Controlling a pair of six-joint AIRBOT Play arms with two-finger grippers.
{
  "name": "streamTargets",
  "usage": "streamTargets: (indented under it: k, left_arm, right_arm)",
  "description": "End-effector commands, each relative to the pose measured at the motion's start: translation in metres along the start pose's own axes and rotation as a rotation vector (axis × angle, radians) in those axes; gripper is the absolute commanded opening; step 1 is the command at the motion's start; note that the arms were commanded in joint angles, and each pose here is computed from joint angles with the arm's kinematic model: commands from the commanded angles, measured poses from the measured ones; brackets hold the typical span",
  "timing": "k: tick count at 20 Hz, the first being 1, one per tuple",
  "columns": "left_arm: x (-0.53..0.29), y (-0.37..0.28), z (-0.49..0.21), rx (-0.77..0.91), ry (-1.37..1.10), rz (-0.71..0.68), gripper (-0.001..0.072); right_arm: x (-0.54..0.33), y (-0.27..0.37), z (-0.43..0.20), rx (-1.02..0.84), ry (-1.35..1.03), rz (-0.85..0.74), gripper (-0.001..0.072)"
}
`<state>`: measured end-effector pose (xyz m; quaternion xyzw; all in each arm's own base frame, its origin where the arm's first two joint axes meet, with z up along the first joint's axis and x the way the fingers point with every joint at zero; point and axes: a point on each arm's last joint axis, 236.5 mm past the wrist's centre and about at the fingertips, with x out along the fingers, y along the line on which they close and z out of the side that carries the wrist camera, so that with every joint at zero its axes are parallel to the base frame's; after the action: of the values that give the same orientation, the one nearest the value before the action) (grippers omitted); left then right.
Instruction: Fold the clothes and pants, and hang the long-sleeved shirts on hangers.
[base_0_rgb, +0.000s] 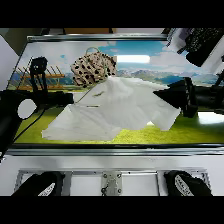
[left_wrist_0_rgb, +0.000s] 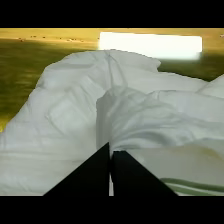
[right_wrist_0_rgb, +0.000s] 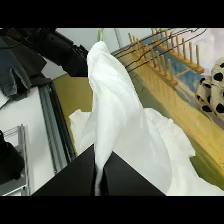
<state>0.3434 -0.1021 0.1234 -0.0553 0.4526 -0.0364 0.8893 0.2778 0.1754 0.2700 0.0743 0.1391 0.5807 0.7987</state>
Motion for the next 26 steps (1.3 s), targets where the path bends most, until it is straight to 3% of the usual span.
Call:
streamTargets:
  k: [1,6,15,19,26]
  left_arm:
    - [-0.001,0.006,0.004,-0.019,-0.012,0.006,0.0009]
    - [-0.037,-0.016,0.016,0.012,-0.124,-0.073,0.0009]
    - [-0.120,-0.122,0.021,0.209,-0.190,-0.314,0.0008]
    - [-0.130,-0.164,0.021,0.359,-0.227,-0.316,0.0009]
    - [-0.139,-0.192,0.044,0.424,-0.264,-0.324,0.0010]
  right_arm:
    - [-0.001,-0.009,-0.008,0.003,0.038,-0.047,0.0004]
    - [-0.002,-0.028,0.000,0.003,0.001,-0.123,0.0004]
    - [0.008,-0.012,0.025,0.003,-0.098,-0.058,0.0004]
    - [0.002,0.003,0.059,0.024,-0.247,0.009,0.0003]
    - [-0.007,0.016,0.087,0.042,-0.367,0.066,0.0004]
